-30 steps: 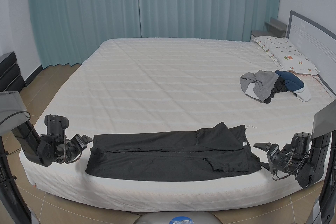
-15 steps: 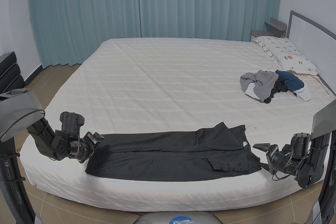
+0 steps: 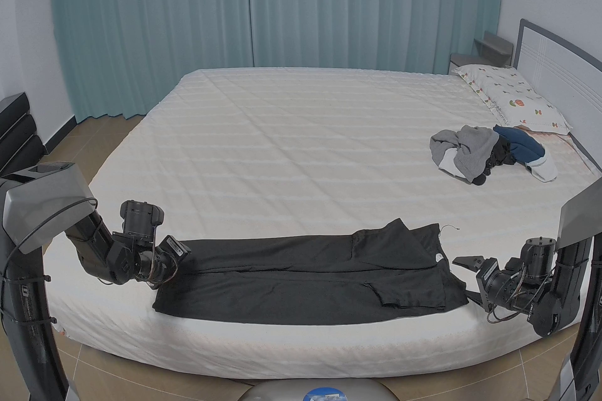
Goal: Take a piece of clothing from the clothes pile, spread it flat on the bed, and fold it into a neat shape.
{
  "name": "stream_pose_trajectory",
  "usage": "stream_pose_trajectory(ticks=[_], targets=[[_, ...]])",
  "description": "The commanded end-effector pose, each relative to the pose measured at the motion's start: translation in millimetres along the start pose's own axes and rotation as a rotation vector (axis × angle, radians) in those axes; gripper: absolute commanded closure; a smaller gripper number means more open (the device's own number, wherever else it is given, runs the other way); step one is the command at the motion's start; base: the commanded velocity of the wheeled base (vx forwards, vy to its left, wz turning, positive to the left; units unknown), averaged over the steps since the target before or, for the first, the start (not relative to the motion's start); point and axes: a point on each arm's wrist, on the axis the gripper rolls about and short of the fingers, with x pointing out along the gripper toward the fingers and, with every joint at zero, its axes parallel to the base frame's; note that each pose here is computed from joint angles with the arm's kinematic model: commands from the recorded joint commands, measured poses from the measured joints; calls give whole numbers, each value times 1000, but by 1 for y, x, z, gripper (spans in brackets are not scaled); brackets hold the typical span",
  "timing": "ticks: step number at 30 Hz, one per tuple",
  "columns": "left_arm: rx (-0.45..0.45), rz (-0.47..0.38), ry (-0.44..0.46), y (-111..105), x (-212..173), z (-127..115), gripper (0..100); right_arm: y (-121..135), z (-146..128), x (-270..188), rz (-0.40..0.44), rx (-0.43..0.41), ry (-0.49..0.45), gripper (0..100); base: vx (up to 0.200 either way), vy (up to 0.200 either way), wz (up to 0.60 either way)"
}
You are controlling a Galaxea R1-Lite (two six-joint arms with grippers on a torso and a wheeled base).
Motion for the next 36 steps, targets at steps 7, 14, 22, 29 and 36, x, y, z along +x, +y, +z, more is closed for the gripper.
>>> stream_pose_trajectory(ticks=[7,14,22,29,36], targets=[[-3,24,-89,-4,1,5,100,24,-13,10,49,-70,-25,0,0,0,0],[-17,-47,-156,-14,-8,13,100,48,-21,45,11,-109,-43,0,0,0,0],[-75,-103,-193,-19,-9,17,100,70,-23,81,-53,-122,-10,0,0,0,0],[-76,-102,-192,-18,-8,16,100,71,-25,99,-85,-134,-25,0,0,0,0],[-76,-102,-192,-18,-8,16,100,65,-26,110,-134,-128,0,0,0,0,0]])
